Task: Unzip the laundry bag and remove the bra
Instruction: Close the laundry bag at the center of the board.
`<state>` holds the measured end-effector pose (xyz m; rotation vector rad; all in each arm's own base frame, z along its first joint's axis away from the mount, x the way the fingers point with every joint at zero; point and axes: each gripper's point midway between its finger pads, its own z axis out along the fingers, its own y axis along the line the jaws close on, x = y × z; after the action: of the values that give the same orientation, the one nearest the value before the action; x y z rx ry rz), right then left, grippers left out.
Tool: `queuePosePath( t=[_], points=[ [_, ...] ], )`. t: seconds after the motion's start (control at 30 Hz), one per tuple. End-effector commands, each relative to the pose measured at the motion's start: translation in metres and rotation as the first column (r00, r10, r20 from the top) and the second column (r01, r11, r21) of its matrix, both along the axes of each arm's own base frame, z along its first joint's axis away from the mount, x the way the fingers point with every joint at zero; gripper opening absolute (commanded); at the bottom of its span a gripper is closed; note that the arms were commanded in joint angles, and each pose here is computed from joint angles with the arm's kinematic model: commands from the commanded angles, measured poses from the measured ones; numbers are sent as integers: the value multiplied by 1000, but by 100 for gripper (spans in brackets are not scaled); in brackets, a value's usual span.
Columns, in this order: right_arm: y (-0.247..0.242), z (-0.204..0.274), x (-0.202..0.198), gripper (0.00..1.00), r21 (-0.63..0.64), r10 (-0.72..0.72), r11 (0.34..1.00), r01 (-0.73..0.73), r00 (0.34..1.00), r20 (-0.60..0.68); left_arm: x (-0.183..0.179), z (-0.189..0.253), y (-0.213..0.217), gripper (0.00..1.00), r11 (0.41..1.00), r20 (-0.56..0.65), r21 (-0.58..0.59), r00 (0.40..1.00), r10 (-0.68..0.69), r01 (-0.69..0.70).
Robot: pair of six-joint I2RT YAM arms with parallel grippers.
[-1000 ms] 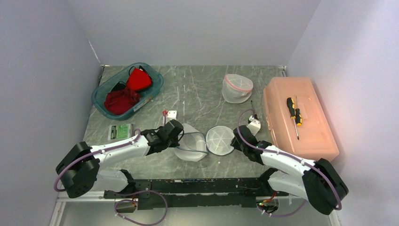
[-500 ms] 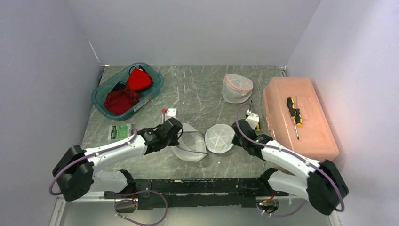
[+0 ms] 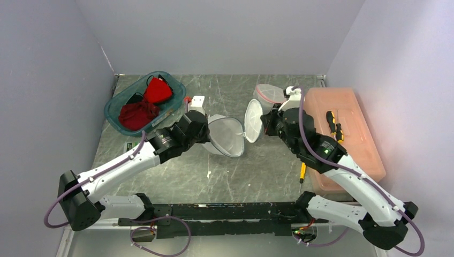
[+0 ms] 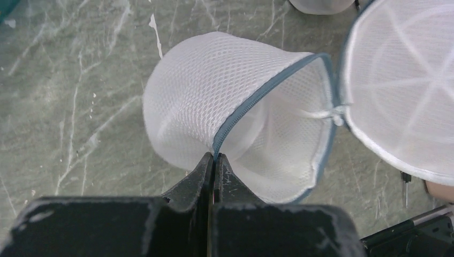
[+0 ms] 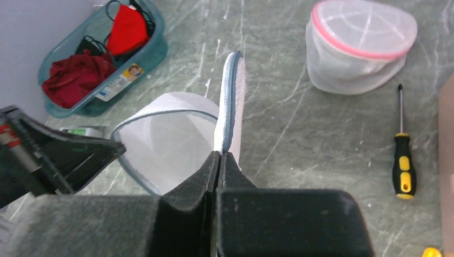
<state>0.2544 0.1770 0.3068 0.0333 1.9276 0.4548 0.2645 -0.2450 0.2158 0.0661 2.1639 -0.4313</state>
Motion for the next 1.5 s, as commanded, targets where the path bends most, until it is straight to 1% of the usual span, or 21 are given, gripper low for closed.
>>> queuePosePath(
  t=[0.0,0.07,0.23,0.4,0.47,0.67,0.77,0.8,0.83,0.87,1.0,1.07,1.1,1.17,1.27,1.37,1.47],
  points=[
    [-8,45,-10,0,-48,32,998,-28,996,89,14,10,6,3,999,31,27,999,26,-27],
    [-8,44,-10,0,-67,36,997,-30,995,90,18,-4,8,3,999,-7,26,999,33,-33],
    [-8,3,-5,0,-175,23,984,-21,1000,8,16,-65,12,3,998,-164,0,984,62,-63],
    [-11,-19,-2,0,-289,4,957,-8,1000,-15,16,-100,14,3,996,-202,3,975,91,-93],
    [-6,-22,-3,0,-314,15,949,-21,1000,-20,18,-101,14,3,995,-206,-4,974,93,-96],
    [6,-11,-4,0,-370,26,929,-25,1000,-3,30,-62,10,3,997,-129,-33,989,67,-72],
    [14,-20,-4,0,-371,38,928,-42,999,-19,30,-57,2,4,997,-134,-62,990,38,-47],
    [18,-25,-4,0,-367,44,929,-51,999,-29,29,-58,0,7,997,-141,-71,990,30,-40],
    [21,-30,-4,0,-361,49,930,-60,998,-38,28,-58,-3,11,996,-149,-81,989,20,-32],
    [25,-35,-4,0,-355,54,933,-67,997,-48,26,-60,-4,18,996,-159,-87,987,13,-27],
    [39,-44,-5,0,-318,83,943,-101,994,-68,20,-54,-4,51,993,-153,-120,988,-3,-16],
    [45,-46,-5,0,-310,98,944,-117,992,-74,18,-43,-2,64,990,-127,-142,992,-3,-15],
    [48,-47,-5,0,-310,106,943,-125,991,-78,17,-39,-1,67,988,-115,-151,993,-3,-15],
    [54,-49,-5,0,-307,121,941,-141,989,-83,15,-26,1,74,983,-87,-185,996,-6,-10],
    [62,-51,-6,0,-296,151,940,-171,985,-87,12,-4,0,79,967,-37,-253,999,-14,5],
    [68,-55,-8,0,-279,185,939,-202,979,-84,10,20,-8,81,938,2,-344,999,-35,33],
    [73,-59,-9,0,-267,215,937,-226,974,-72,8,41,-23,82,892,-15,-450,998,-60,47]
  ],
)
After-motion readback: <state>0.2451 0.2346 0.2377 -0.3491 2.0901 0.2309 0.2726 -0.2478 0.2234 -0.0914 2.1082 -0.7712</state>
